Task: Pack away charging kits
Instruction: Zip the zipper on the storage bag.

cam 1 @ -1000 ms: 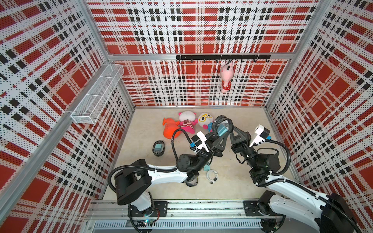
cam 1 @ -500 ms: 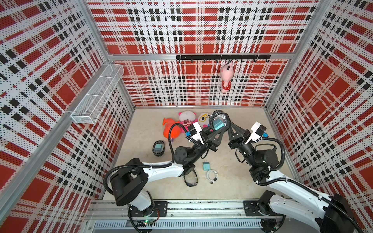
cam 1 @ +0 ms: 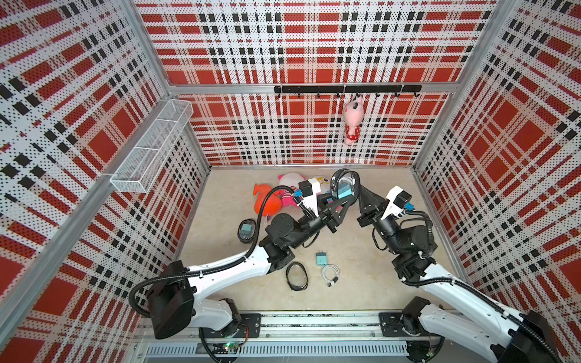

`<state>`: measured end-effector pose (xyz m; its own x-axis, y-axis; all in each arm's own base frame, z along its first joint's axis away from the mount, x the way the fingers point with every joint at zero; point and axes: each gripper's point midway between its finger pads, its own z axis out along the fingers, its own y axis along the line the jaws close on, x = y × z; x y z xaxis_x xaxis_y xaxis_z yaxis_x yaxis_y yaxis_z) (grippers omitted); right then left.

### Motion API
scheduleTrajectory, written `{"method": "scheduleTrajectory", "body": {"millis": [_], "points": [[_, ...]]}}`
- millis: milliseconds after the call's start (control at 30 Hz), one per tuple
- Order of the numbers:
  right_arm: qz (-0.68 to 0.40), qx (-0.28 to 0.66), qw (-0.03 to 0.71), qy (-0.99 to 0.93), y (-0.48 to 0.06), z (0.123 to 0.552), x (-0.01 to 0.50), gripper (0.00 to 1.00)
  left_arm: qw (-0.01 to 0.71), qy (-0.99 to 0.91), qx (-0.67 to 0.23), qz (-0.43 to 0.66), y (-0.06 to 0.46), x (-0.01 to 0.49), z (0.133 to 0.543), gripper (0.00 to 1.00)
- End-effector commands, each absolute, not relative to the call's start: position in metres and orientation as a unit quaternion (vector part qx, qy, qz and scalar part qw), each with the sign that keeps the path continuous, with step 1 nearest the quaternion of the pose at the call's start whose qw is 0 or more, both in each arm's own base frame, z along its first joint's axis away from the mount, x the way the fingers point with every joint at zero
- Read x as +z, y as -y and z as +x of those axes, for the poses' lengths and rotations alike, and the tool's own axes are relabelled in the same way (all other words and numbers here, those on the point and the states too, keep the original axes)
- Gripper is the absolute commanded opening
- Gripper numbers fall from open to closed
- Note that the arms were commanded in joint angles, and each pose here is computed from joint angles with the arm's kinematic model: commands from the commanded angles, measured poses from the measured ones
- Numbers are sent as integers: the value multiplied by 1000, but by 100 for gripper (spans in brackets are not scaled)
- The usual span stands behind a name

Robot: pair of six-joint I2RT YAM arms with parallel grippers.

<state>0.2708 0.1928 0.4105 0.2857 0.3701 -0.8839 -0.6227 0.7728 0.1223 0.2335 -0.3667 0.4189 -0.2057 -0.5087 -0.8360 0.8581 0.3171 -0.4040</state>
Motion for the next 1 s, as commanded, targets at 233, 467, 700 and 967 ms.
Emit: {"method": "scheduleTrajectory", "body": {"millis": [233, 467, 700, 967], "points": [[-102, 230, 832, -495, -162, 285, 439, 0, 544, -594, -550, 220, 374, 403, 194, 0], [-114, 218, 838, -486, -164, 288, 450, 0, 519, -618, -538, 244, 378, 390, 179, 0], [-134, 203, 849, -469, -165, 288, 463, 0, 505, -646, -517, 245, 376, 375, 172, 0], [-152, 182, 863, -447, -160, 279, 480, 0, 506, -663, -500, 232, 363, 362, 170, 0]]}}
